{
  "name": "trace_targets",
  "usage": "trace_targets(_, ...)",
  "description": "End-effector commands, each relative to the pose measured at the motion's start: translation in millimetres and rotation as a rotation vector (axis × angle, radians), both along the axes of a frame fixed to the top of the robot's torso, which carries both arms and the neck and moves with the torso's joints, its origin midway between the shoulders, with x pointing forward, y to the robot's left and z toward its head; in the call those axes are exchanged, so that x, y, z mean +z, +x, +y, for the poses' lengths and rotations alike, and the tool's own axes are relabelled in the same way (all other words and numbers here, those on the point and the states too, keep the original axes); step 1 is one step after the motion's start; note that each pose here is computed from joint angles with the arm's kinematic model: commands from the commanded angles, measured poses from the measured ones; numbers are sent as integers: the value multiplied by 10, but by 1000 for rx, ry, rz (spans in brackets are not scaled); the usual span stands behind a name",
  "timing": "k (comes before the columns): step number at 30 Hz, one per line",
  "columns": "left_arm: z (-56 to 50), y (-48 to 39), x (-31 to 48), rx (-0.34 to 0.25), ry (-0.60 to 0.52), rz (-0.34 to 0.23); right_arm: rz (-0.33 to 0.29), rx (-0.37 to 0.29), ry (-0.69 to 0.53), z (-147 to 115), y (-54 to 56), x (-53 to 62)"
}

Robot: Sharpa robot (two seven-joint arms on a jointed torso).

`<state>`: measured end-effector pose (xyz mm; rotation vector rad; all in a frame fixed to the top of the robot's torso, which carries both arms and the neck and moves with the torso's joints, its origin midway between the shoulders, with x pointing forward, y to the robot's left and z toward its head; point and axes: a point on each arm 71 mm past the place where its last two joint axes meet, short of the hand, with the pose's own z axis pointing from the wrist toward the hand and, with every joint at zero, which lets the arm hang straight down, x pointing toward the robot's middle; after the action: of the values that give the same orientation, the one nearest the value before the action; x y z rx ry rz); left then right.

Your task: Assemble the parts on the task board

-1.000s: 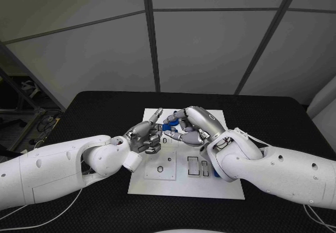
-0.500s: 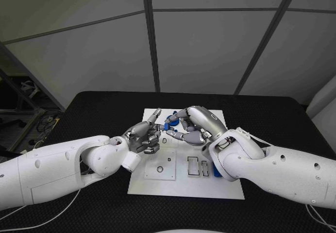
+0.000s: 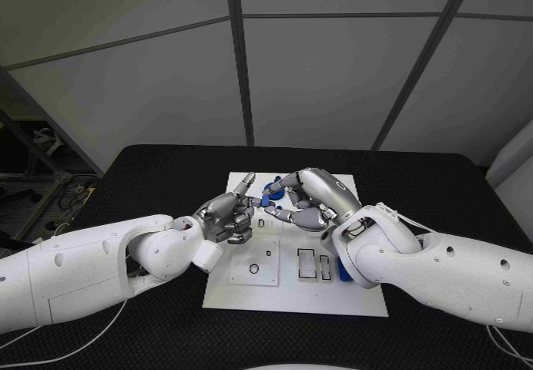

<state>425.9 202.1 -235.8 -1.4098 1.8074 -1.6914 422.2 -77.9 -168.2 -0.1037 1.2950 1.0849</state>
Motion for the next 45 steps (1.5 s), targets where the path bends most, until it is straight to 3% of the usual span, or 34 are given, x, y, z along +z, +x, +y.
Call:
trace_targets(1,9,12,23,3,-5,-13,-4,-16,12,-21,4,7)
trace_targets(24,60,20,15,20,17,-15,7,-27,14,-52,27,-6)
trace_targets(36,94,37,2,46,40,-11,-7,-9,40,-17,-14,25)
trace_targets(42,178,74,-19,96,72,-11,-5,-4,47,-10,-26,32)
trace_targets(45,268,105,-30,132,91,-15,9,-12,41,-23,1,13)
